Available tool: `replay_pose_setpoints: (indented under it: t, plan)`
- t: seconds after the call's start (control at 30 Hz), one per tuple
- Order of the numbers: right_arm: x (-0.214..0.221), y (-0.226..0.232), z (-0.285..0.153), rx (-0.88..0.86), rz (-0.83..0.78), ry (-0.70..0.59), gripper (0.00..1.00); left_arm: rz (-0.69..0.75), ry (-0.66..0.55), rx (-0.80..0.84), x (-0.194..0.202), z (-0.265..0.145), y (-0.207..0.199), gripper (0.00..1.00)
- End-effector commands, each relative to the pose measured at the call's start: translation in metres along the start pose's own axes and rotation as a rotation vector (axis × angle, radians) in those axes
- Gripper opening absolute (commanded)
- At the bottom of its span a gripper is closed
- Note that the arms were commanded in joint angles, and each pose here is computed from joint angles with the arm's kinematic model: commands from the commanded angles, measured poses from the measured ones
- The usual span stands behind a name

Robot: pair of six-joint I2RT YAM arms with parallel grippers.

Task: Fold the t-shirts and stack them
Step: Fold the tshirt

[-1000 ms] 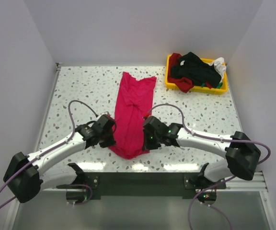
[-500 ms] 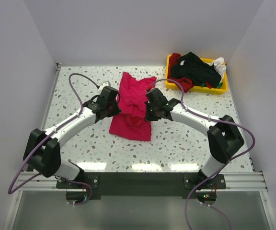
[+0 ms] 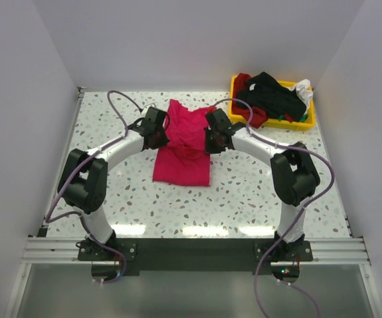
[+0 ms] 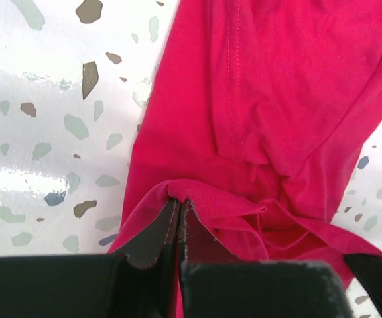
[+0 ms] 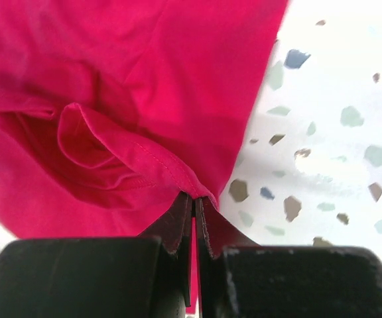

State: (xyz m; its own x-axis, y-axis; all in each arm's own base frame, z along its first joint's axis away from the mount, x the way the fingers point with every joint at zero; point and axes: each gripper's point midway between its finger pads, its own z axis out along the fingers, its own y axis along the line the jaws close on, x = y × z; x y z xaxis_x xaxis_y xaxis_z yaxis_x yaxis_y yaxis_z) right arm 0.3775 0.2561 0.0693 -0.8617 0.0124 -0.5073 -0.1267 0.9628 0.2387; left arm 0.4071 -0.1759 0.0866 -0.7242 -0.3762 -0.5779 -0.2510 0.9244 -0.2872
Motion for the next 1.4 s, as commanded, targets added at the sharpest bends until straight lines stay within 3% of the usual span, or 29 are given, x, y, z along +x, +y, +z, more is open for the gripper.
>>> replay_pose_setpoints:
  t: [0.0, 0.03, 0.07, 0.1, 0.13, 0.2, 0.23, 0.33, 0.4, 0.6, 0.83, 0.9, 1.03, 1.23, 1.37]
  plan:
    - [-0.026, -0.001, 0.005, -0.022, 0.002, -0.041, 0.0, 0.002, -0.056, 0.022, -0.026, 0.006, -0.01, 0.08]
    - [-0.028, -0.001, 0.008, -0.026, -0.006, -0.03, 0.05, 0.015, -0.046, 0.025, -0.025, 0.011, -0.01, 0.23]
    - [-0.03, -0.002, 0.009, -0.024, -0.013, -0.027, 0.24, 0.025, -0.047, 0.029, -0.028, 0.011, -0.013, 0.4]
    - [-0.035, 0.002, 0.007, -0.054, -0.017, -0.024, 0.33, 0.035, -0.045, 0.027, -0.029, 0.011, -0.013, 0.72]
    - [-0.035, 0.003, 0.004, -0.061, -0.025, -0.014, 0.51, 0.037, -0.054, 0.03, -0.032, 0.009, -0.014, 0.78]
    - [-0.035, 0.006, -0.004, -0.083, -0.041, -0.011, 0.64, 0.037, -0.075, 0.039, -0.039, -0.001, -0.015, 0.93]
    - [-0.035, 0.008, -0.009, -0.1, -0.046, -0.016, 0.78, 0.036, -0.091, 0.034, -0.042, -0.005, -0.014, 0.97]
    - [-0.03, 0.01, -0.028, -0.14, -0.054, -0.041, 0.98, 0.037, -0.099, 0.004, -0.037, -0.02, 0.002, 1.0]
    - [-0.021, 0.012, -0.041, -0.168, -0.048, -0.038, 0.98, 0.034, -0.094, -0.002, -0.029, -0.027, 0.01, 1.0]
    - [0.058, 0.017, -0.051, -0.284, 0.019, 0.091, 0.99, 0.045, -0.004, 0.042, 0.023, -0.048, 0.039, 1.0]
    - [0.108, 0.031, -0.044, -0.335, 0.089, 0.168, 0.94, 0.017, 0.099, 0.091, 0.08, -0.045, 0.06, 1.0]
    - [0.113, 0.029, -0.039, -0.323, 0.119, 0.167, 0.88, 0.011, 0.105, 0.098, 0.085, -0.041, 0.061, 0.95]
    - [0.117, 0.026, -0.029, -0.315, 0.16, 0.157, 0.66, 0.012, 0.139, 0.089, 0.097, -0.033, 0.065, 0.85]
    - [0.122, 0.014, -0.015, -0.248, 0.159, 0.159, 0.56, 0.01, 0.165, 0.079, 0.106, -0.022, 0.067, 0.66]
    - [0.125, 0.013, -0.011, -0.244, 0.168, 0.17, 0.43, 0.001, 0.19, 0.085, 0.115, -0.018, 0.069, 0.46]
